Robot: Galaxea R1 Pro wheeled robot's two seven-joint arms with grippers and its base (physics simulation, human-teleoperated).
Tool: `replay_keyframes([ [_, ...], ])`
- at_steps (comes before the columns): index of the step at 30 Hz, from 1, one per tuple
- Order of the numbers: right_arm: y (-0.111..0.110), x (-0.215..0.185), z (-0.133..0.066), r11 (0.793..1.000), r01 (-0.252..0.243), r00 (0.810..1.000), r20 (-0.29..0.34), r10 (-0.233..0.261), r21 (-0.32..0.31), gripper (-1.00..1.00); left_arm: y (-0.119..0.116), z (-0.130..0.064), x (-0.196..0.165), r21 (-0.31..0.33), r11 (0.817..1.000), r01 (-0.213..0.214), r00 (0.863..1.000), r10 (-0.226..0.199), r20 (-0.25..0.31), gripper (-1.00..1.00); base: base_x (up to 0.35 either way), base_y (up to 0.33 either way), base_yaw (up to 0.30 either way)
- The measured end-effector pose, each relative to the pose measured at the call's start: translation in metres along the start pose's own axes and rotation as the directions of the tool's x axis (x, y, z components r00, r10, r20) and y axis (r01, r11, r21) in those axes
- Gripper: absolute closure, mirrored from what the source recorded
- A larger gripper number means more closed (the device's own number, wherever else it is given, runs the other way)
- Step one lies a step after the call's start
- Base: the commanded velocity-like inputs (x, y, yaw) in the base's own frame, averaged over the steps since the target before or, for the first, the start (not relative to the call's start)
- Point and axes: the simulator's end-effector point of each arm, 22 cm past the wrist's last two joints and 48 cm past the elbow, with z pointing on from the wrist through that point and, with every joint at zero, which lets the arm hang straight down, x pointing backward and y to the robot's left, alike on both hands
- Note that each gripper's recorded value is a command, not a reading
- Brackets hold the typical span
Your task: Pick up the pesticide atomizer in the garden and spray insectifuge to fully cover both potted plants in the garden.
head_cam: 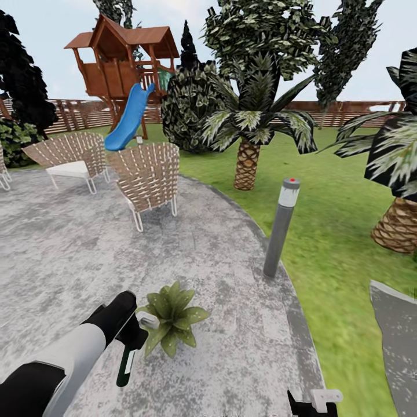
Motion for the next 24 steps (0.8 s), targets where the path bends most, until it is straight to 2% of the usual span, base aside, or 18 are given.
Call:
replay_keyframes([
  [14,0.001,-0.001,0.000,1.000,0.002,1.000,0.002,-0.002,-0.003,-1.00,-0.001,0.001,0.001,0.002,1.000,0.000,1.000,0.000,0.001,1.00,-0.012,0.032,-0.021],
  [18,0.000,-0.002,0.000,1.000,-0.001,1.000,0.005,0.001,-0.001,-1.00,-0.007,0.016,0.020,0.010,1.000,-0.004,1.000,0.005,-0.029,1.00,0.000,0.000,-0.213],
  [24,0.000,-0.002,0.000,1.000,-0.003,1.000,0.004,0.003,0.000,-1.00,-0.007,0.019,0.025,0.009,1.000,-0.004,0.999,0.004,-0.037,1.00,-0.005,0.094,-0.238],
])
